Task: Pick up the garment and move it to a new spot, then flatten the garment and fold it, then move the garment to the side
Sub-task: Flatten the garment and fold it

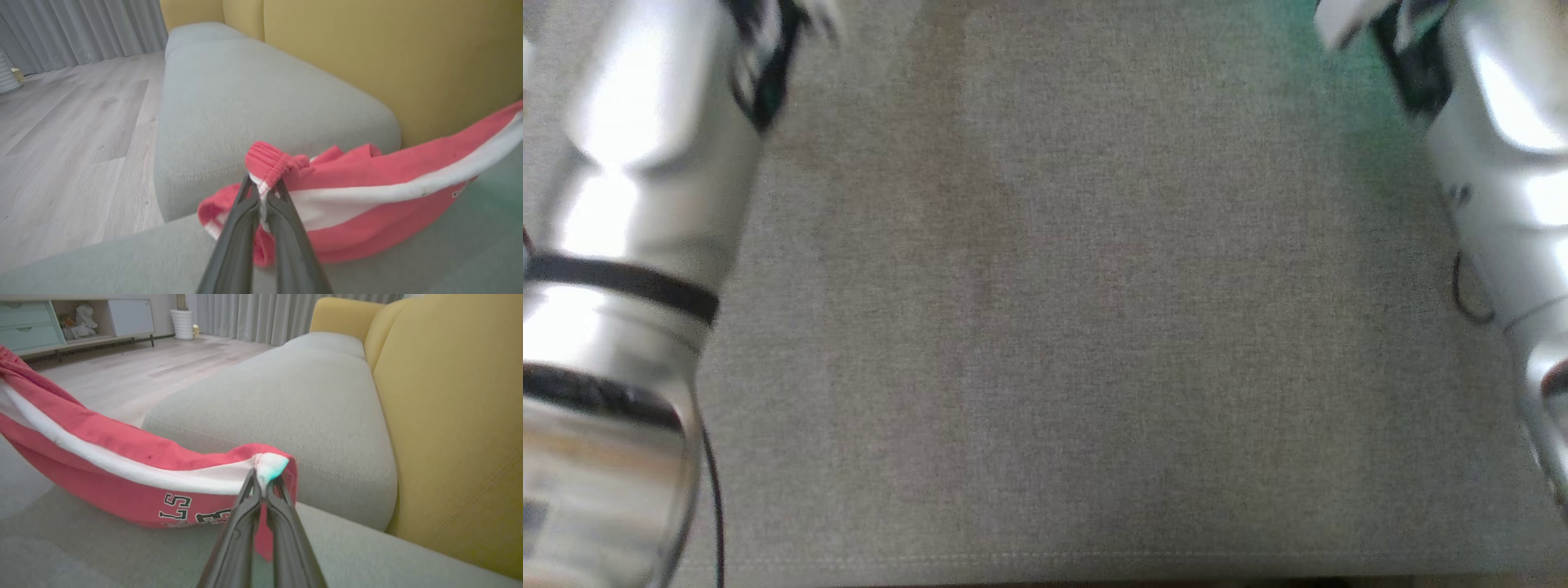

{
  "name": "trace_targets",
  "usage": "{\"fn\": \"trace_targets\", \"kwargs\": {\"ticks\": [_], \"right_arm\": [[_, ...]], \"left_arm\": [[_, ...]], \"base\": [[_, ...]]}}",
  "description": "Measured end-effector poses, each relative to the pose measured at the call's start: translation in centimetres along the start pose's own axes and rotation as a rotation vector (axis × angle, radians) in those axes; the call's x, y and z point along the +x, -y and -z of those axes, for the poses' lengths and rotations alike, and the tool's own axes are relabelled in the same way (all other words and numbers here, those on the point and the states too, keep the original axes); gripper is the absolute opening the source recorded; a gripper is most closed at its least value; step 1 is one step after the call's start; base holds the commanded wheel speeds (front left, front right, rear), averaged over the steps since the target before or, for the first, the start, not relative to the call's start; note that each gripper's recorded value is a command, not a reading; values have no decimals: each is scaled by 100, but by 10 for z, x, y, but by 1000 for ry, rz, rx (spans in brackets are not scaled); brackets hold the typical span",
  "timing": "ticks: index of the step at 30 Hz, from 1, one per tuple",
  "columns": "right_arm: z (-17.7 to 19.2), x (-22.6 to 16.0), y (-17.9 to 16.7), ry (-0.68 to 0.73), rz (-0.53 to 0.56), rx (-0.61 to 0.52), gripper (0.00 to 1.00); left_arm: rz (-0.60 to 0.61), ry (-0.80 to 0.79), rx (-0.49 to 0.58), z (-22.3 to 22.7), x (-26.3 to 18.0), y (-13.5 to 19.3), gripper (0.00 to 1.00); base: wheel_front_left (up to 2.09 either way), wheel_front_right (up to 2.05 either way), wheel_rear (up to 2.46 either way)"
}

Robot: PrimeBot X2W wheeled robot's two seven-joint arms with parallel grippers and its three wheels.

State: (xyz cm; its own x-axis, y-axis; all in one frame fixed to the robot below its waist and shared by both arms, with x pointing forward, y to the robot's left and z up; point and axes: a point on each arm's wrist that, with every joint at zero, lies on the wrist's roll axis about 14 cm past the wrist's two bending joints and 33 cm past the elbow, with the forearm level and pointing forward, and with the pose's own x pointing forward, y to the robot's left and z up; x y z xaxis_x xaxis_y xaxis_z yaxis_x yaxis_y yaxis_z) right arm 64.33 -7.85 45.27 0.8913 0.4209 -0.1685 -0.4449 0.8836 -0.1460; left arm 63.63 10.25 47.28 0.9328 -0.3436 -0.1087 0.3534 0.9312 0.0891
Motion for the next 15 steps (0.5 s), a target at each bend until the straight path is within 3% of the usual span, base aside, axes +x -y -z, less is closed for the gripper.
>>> {"fn": "trace_targets", "kwargs": {"ticks": [5,15], "right_arm": [[25,-24,-16,-104,-46,-5,0],[57,-99,-28,-310,-107,-62,0]], "left_arm": [[57,-120,84,38,-39,13,0],[106,-200,105,57,-119,41,0]], "base": [[0,0,0],[0,0,0]]}}
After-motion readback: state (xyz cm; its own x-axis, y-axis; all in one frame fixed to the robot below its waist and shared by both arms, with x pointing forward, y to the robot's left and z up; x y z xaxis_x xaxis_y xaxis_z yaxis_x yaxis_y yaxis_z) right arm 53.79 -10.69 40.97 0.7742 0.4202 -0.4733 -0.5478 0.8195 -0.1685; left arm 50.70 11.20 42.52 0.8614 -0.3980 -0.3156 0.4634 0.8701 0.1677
